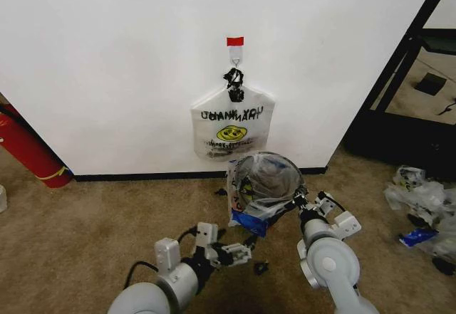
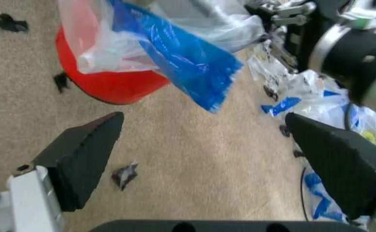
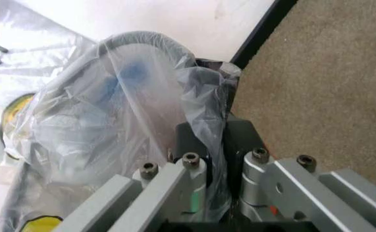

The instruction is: Pick up the garbage bag from the wall and place it over the trash bin.

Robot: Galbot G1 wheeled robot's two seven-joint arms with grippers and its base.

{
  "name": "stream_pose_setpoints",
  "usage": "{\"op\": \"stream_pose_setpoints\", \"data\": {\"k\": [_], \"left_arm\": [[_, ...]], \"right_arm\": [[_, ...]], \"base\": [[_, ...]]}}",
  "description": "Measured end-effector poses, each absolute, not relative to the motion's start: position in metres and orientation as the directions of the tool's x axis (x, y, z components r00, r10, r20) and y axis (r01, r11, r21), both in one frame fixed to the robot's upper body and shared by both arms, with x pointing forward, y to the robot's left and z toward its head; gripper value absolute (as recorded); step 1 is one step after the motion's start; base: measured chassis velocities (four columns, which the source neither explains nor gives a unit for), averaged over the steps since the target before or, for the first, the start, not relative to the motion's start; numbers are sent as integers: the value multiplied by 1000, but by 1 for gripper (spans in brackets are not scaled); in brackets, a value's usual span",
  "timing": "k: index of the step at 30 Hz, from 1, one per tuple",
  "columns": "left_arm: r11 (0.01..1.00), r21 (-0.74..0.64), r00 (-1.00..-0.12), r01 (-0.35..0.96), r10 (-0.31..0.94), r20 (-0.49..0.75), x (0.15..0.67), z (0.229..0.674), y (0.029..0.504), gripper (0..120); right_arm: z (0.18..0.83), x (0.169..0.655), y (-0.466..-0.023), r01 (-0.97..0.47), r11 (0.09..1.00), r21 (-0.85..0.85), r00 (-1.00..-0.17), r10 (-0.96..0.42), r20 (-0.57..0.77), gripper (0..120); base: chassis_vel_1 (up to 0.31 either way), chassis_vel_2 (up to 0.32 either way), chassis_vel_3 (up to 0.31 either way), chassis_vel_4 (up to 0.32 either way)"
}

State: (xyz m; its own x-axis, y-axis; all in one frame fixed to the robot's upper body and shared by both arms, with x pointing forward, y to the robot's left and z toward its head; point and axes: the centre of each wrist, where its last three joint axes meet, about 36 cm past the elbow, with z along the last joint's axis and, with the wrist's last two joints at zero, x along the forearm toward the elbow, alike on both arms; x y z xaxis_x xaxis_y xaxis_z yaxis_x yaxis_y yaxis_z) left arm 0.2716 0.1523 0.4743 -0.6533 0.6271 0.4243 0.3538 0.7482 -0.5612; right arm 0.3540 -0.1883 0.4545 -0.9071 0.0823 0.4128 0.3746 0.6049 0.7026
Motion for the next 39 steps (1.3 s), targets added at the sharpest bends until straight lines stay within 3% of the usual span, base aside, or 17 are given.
{"op": "stream_pose_setpoints", "data": {"k": [7, 13, 17, 19, 22, 29, 39], "left_arm": [[723, -598, -653, 346, 643, 401, 281, 463, 145, 88], [713, -611, -665, 343, 644, 379, 288, 446, 132, 62], [712, -609, -668, 349, 645, 371, 293, 444, 127, 56], [710, -612, -672, 349, 645, 364, 296, 444, 125, 43], [710, -613, -673, 347, 643, 364, 297, 442, 124, 36], [756, -567, -688, 327, 602, 406, 292, 429, 121, 4], [769, -556, -704, 316, 583, 406, 293, 430, 124, 0]], "right_arm": [[456, 354, -189, 377, 595, 710, -908, 86, 410, 2], [456, 353, -185, 376, 587, 717, -908, 79, 411, 2], [455, 353, -183, 375, 585, 720, -908, 75, 412, 2], [454, 352, -182, 374, 584, 720, -908, 73, 413, 2], [454, 352, -181, 373, 585, 720, -908, 70, 414, 2], [453, 352, -181, 376, 585, 719, -906, 70, 417, 2], [452, 351, -180, 378, 581, 721, -906, 71, 418, 2]], "base": [[0, 0, 0, 0], [0, 0, 0, 0], [0, 0, 0, 0], [0, 0, 0, 0], [0, 0, 0, 0], [0, 0, 0, 0], [0, 0, 0, 0]]}}
